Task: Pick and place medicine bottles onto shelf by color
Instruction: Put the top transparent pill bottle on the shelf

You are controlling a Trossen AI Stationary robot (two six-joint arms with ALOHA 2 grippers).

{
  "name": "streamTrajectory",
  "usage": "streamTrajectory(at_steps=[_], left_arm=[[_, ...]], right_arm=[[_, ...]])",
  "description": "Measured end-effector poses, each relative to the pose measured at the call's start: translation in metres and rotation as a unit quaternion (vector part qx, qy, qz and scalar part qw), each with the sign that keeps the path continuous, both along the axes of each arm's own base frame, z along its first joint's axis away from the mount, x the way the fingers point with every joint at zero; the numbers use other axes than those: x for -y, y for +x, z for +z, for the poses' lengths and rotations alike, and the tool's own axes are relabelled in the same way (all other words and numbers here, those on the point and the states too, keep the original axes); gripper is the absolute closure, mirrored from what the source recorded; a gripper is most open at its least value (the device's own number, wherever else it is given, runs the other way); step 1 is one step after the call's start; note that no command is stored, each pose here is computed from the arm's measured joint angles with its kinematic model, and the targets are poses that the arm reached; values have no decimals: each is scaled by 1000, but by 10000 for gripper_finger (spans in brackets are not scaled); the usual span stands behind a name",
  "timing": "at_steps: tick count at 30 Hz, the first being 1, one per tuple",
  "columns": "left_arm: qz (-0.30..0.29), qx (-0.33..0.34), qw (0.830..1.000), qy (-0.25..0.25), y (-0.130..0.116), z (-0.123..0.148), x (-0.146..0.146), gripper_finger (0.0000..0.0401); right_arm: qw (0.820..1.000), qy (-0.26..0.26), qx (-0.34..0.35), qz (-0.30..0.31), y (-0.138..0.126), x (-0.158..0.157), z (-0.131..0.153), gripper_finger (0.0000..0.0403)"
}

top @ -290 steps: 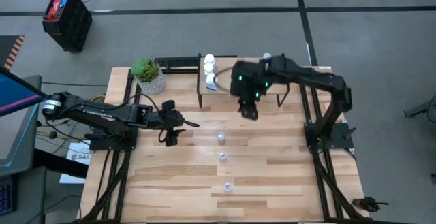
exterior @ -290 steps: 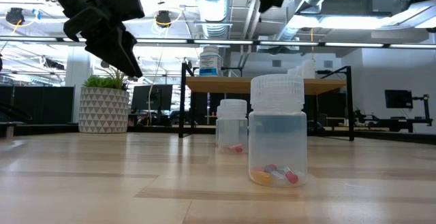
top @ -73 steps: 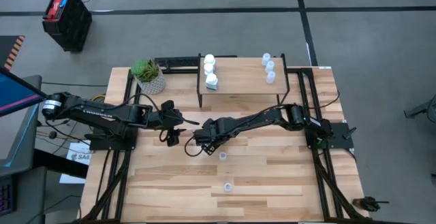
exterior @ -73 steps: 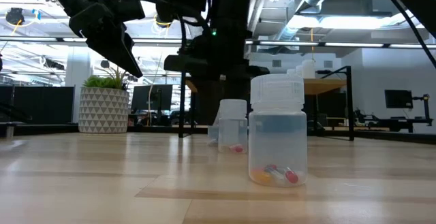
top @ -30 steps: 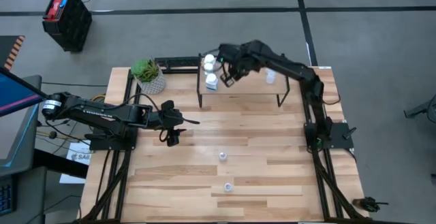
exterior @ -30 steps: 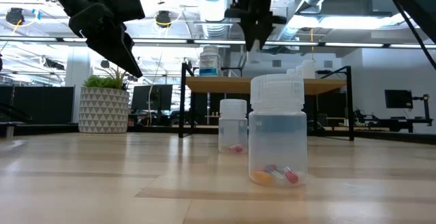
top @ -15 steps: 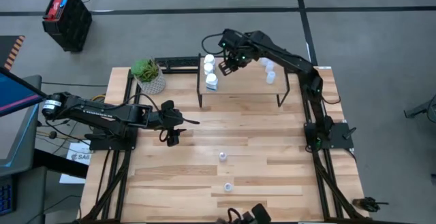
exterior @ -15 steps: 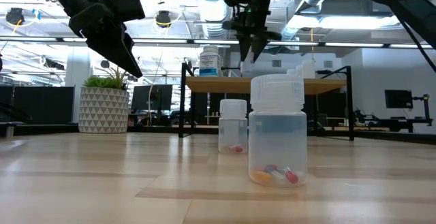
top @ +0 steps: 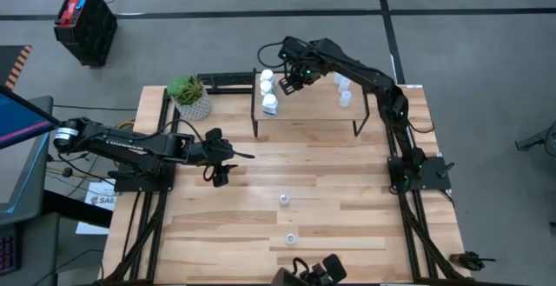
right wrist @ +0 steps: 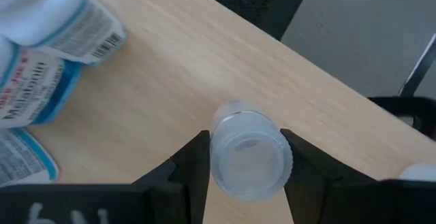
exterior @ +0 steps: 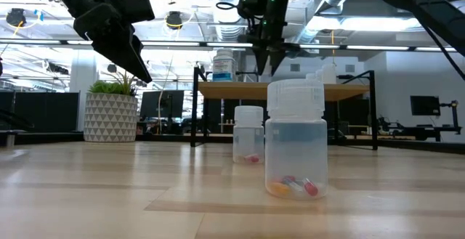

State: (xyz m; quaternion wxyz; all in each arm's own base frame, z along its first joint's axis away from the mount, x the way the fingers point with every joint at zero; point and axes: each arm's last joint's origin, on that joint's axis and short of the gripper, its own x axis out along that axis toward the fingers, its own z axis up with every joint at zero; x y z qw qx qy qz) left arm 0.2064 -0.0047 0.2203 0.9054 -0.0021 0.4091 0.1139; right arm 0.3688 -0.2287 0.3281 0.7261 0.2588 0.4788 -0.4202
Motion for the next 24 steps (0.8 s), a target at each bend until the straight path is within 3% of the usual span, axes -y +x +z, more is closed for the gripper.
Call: streamTrajectory(at_steps=[14, 24], left_arm=[[0, 0, 1000, 0, 0, 0, 0, 191], [0, 0, 1000, 0, 0, 0, 0, 191]], right_arm=[[999, 20, -15, -32, -8, 8, -5, 175], [999, 17, -14, -33, -13, 13, -2, 173]])
